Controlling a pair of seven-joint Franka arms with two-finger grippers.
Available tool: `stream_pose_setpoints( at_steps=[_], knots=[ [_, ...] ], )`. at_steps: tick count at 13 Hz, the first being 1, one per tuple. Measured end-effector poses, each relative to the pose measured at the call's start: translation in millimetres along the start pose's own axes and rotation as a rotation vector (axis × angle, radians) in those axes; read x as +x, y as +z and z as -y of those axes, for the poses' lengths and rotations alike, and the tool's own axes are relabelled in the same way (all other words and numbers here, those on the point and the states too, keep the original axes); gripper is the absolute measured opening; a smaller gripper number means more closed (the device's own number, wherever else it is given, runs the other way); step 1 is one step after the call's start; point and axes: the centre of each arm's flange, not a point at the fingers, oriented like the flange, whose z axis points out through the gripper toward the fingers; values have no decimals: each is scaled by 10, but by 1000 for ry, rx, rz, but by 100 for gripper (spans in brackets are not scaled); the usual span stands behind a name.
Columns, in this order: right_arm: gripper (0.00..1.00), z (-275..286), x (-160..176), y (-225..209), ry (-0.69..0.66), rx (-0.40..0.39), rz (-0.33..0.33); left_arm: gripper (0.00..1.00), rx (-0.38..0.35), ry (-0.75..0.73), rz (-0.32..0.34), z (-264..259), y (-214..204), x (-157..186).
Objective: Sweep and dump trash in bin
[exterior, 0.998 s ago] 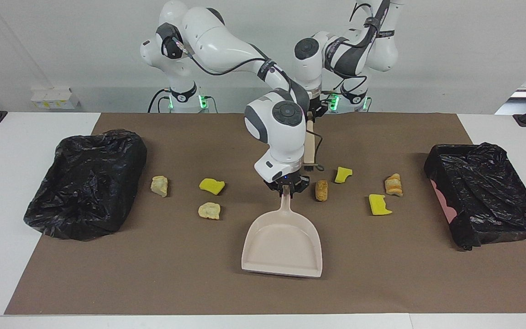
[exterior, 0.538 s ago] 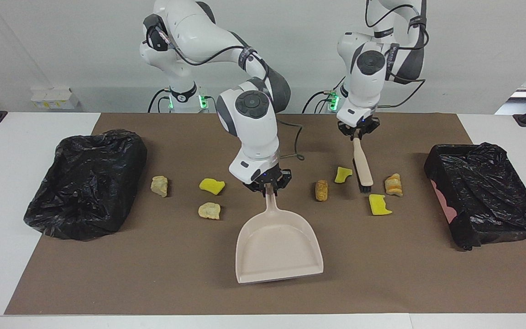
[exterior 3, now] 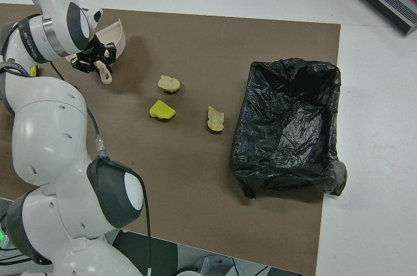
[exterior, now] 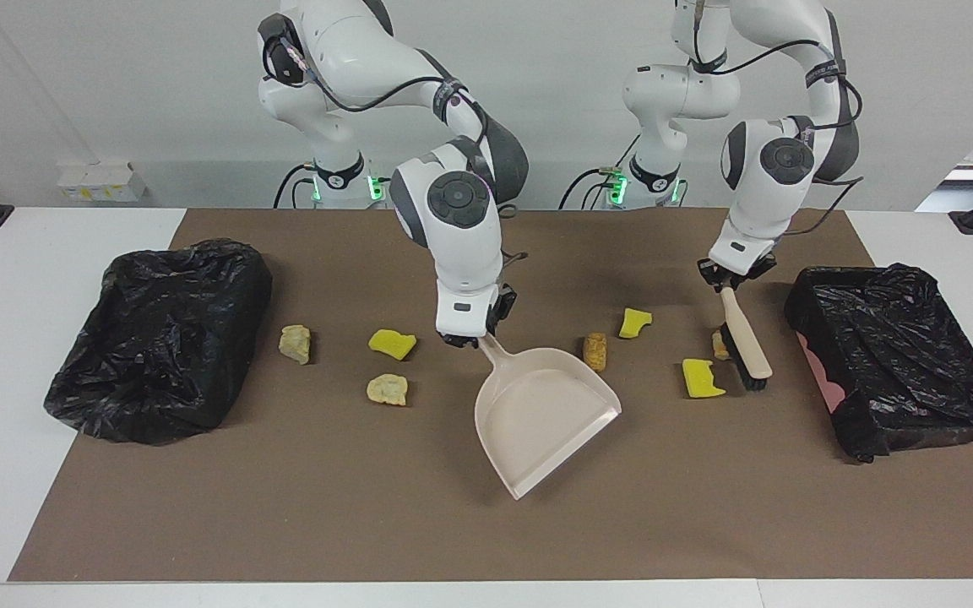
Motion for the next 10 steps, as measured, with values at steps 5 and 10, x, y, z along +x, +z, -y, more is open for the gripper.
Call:
stream_pose_setpoints(
  at_steps=[5,10],
  knots=[
    [31,41,-310,201,-489,17,84,26,0,-26,-11,372,-41,161],
    [31,-52,-553,351,-842,-89,197,26,19,-37,31,514,81,205]
  ],
)
